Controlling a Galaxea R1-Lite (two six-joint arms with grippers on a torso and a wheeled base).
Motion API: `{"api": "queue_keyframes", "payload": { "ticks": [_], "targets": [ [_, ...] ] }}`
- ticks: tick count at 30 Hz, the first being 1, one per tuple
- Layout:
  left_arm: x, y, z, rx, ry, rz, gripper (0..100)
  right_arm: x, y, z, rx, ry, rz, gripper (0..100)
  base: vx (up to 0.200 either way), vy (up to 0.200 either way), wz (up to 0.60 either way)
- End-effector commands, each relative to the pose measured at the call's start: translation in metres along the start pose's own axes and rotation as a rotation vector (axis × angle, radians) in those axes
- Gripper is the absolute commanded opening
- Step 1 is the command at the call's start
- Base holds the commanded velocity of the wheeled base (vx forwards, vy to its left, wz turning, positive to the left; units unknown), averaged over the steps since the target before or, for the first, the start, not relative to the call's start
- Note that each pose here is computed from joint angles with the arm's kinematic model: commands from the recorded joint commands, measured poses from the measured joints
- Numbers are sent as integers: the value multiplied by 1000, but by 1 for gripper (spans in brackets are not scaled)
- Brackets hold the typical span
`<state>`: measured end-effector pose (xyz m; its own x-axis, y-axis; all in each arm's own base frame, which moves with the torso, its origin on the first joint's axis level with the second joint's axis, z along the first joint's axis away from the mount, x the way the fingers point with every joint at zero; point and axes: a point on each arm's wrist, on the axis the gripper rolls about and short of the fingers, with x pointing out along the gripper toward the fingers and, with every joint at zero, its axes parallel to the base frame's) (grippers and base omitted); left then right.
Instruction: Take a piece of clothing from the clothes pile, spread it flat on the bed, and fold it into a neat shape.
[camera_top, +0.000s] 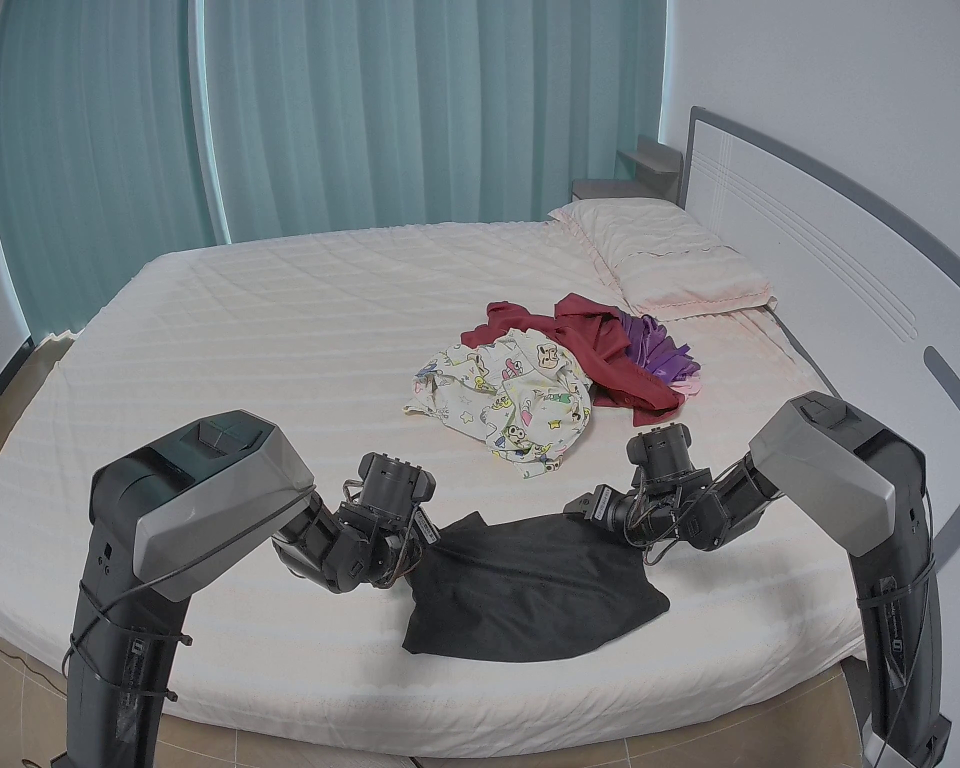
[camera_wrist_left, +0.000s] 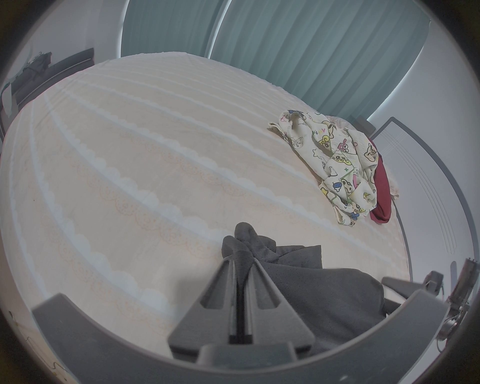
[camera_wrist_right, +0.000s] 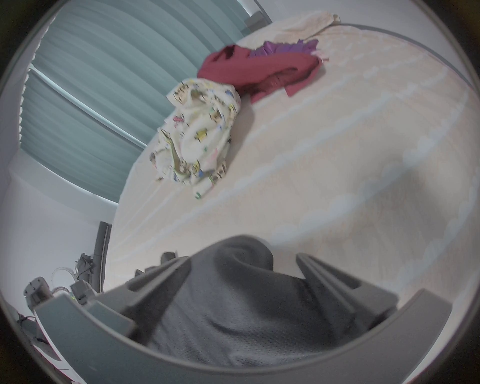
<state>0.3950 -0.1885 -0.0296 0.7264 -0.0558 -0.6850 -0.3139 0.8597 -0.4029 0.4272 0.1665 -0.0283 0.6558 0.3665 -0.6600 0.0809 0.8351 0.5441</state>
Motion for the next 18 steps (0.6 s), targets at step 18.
{"api": "queue_keyframes", "payload": {
  "ticks": [18],
  "targets": [
    [12,10,16,-45,-76,-36,0,12,9,23,86,-199,32,0,0,0,0]
  ]
}}
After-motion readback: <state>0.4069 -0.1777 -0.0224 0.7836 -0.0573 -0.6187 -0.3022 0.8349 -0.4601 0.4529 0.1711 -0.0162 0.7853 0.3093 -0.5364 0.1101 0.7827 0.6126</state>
